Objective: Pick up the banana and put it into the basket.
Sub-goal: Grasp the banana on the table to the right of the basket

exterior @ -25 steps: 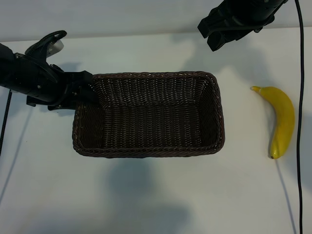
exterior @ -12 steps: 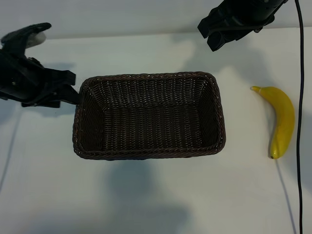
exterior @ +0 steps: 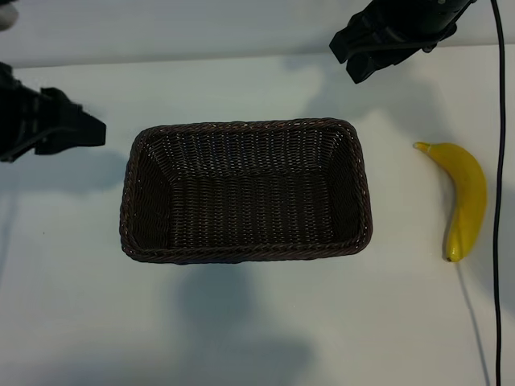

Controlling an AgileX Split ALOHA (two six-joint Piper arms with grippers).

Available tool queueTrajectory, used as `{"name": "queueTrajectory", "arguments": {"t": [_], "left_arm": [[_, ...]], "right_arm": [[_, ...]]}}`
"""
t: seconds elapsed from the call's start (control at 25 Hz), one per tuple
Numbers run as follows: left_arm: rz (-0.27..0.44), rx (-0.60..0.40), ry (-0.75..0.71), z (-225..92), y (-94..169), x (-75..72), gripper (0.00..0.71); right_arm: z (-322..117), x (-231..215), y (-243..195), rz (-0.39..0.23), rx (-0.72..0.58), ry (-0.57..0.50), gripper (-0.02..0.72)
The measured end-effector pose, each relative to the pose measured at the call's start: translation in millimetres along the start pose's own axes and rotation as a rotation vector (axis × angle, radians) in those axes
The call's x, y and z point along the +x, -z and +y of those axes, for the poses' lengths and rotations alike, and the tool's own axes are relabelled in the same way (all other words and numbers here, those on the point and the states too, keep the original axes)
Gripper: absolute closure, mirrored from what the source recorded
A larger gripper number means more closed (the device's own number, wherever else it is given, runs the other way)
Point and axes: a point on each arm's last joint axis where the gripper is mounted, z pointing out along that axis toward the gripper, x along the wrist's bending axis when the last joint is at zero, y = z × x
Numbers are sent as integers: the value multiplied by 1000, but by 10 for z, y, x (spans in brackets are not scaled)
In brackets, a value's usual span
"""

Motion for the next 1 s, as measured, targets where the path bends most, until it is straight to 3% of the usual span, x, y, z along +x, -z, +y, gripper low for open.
{"name": "queueTrajectory", "arguments": {"t": [0.32,0.8,0.88,1.0], "left_arm": [[5,41,-11,-360,-38,8,210],[30,8,-19,-370,-31,25,210],[36,-2,-20,-360,-31,30,210],[44,-22,-20,-342,-30,38,210]], "right_arm": [[2,-9,4,-11,-1,4,190],[42,-15,45,-24,-51,69,219],[35,-48,45,-60,-42,62,220],[2,-169,58,-198,-4,50,190]]}}
